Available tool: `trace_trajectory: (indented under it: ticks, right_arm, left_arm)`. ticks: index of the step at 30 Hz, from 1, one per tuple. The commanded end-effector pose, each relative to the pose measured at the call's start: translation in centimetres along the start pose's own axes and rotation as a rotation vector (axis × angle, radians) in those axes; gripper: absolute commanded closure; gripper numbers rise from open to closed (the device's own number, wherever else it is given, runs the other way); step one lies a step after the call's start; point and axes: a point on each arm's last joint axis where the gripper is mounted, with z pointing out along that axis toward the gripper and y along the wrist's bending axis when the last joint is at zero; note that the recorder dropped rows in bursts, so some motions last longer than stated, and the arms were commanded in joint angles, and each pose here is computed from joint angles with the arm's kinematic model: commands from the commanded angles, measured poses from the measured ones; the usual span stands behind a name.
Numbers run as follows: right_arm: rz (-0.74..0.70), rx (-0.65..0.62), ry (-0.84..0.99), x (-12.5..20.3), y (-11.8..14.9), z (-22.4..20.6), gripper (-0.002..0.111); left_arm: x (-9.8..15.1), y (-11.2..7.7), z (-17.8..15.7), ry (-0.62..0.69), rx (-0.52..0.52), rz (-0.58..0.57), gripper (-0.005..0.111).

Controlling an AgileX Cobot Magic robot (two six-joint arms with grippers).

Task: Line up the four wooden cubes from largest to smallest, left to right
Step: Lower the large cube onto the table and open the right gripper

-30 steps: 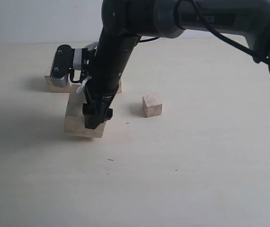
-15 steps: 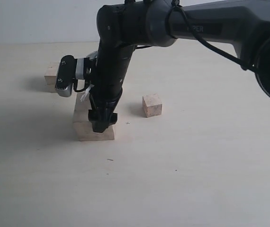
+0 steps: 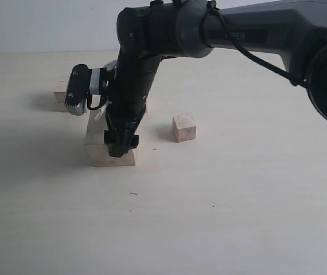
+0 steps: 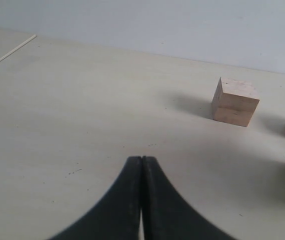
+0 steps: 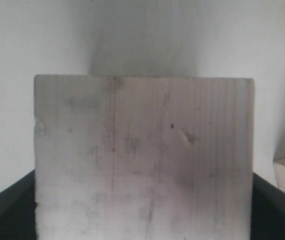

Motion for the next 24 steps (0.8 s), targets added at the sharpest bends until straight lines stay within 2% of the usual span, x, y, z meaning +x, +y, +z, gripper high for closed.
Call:
trace_trajectory:
  ticks: [1,4,6,9,21,24]
  right_arm:
    - [-0.019,0.036,0.016,0.17,-0.52,-0.32,0.077]
    - [0.028,-0.001,-0.027,-0.05,-0.34,-0.35,0.051]
    - [0.029,-0.002,-0.028,-0.06,-0.34,-0.35,0.039]
    - [0.028,0.005,-0.031,-0.08,-0.4,-0.35,0.029]
    - [0.023,0.027,-0.039,-0.15,-0.6,-0.36,0.027]
    - [0.023,0.024,-0.037,-0.14,-0.57,-0.36,0.018]
  left_arm:
    - [0.01,0.01,0.0,-0.012,0.0,-0.003,0.107]
    - [0.01,0.01,0.0,-0.012,0.0,-0.003,0.107]
    - [0.01,0.01,0.0,-0.012,0.0,-0.003,0.107]
    - [0.01,0.01,0.0,-0.012,0.0,-0.003,0.107]
    - [0.01,0.01,0.0,-0.012,0.0,-0.003,0.107]
    - [0.01,0.01,0.0,-0.012,0.0,-0.003,0.107]
